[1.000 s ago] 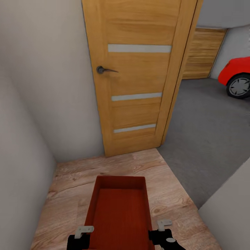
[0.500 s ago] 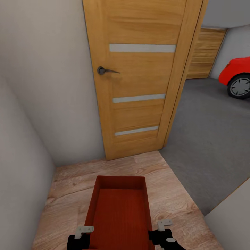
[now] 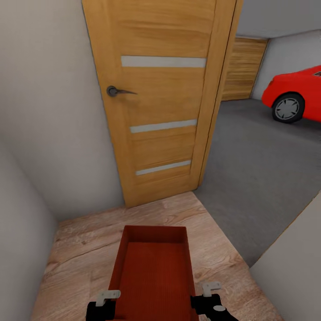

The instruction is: Move the two storage containers from the living room to the garage. In the garage, place one container on the floor and stack the other container on top of it (either order is fine).

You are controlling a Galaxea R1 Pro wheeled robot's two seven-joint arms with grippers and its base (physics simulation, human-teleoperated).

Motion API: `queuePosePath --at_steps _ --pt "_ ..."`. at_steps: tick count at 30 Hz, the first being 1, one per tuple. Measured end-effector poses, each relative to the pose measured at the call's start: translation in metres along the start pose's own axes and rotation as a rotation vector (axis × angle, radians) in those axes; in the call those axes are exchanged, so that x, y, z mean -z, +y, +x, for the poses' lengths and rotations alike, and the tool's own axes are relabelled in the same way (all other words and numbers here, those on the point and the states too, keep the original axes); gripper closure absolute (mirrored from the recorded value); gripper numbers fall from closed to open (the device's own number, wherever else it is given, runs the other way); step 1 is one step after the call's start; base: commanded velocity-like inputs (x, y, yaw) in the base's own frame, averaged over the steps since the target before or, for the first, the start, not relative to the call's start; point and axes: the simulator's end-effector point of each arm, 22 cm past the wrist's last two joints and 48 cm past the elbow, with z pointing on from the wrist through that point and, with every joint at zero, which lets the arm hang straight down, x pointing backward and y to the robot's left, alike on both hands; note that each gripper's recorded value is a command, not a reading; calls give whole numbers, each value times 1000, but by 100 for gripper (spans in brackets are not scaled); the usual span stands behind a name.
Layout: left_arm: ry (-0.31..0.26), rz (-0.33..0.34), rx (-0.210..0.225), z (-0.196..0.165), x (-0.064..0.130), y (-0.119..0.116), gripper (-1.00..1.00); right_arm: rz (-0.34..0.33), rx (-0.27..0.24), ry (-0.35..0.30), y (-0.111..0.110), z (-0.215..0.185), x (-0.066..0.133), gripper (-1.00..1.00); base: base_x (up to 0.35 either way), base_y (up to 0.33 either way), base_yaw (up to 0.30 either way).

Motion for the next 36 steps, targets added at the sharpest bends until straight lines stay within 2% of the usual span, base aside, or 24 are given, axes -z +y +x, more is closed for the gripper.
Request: queuePosePath --at_steps 5,22,36 --pt "0 0 0 0 0 0 100 0 0 0 0 0 0 100 80 47 -95" --pt "0 0 0 0 0 0 100 0 0 0 0 0 0 100 210 139 -11" --pt "0 0 0 0 0 0 100 0 0 0 0 0 0 100 9 5 -229"
